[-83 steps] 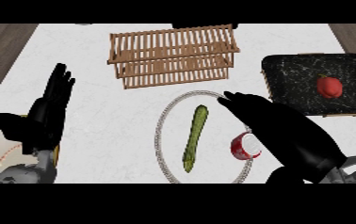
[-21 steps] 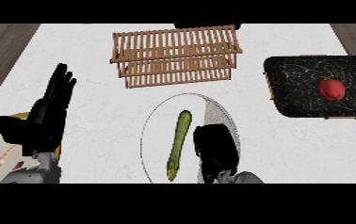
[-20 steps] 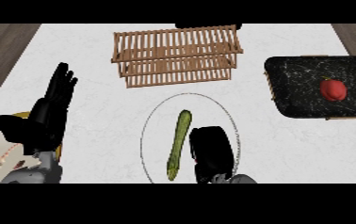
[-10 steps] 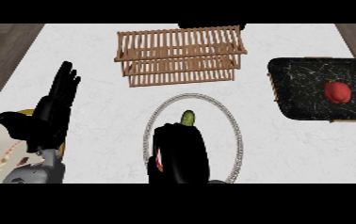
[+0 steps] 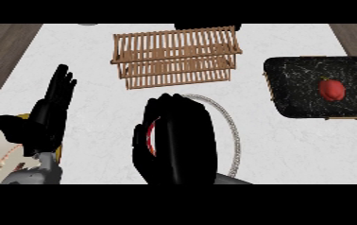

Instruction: Pick the can from the placemat and place it in the tiered shelf

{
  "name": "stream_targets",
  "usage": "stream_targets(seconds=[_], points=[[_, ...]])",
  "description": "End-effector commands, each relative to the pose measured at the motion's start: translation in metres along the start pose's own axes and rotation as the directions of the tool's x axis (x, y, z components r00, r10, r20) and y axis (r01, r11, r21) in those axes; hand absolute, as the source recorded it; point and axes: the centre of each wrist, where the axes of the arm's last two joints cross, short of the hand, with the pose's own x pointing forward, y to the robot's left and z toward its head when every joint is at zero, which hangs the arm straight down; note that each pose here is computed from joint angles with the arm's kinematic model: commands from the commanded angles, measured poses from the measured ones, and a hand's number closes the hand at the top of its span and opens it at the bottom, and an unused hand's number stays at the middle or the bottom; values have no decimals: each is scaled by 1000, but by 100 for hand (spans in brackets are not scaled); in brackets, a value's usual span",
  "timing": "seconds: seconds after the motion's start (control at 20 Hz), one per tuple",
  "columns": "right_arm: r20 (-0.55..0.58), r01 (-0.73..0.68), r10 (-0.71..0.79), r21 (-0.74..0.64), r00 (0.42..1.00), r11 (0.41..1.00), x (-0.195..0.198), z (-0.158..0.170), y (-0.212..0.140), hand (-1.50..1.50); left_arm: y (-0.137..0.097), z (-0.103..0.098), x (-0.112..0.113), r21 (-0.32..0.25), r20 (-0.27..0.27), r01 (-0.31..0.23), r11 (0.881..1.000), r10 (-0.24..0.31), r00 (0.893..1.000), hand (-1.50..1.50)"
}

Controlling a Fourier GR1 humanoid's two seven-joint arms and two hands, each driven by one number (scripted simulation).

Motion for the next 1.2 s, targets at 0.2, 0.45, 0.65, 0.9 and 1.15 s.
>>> stream_targets(seconds=[0.2, 0.45, 0.65, 0.9, 1.15], points=[[-239, 25, -58, -142, 969, 990, 29, -36, -29, 150, -5, -2, 5, 1, 4, -18, 1000, 18, 1000, 0], [-263, 16, -62, -173, 963, 985, 26, -55, -42, 150, 9, -3, 3, -6, 1, -11, 1000, 11, 1000, 0], [-268, 29, -89, -219, 959, 975, 15, -85, -28, 150, 0, 3, -3, -8, -13, -26, 1000, 25, 1000, 0], [-268, 41, -110, -252, 957, 967, 6, -107, -16, 150, 9, -13, 3, -1, 19, 12, 1000, -12, 1000, 0], [-245, 38, -110, -282, 963, 959, -21, -140, 0, 150, -7, -3, 10, -3, 14, -13, 1000, 13, 1000, 0]])
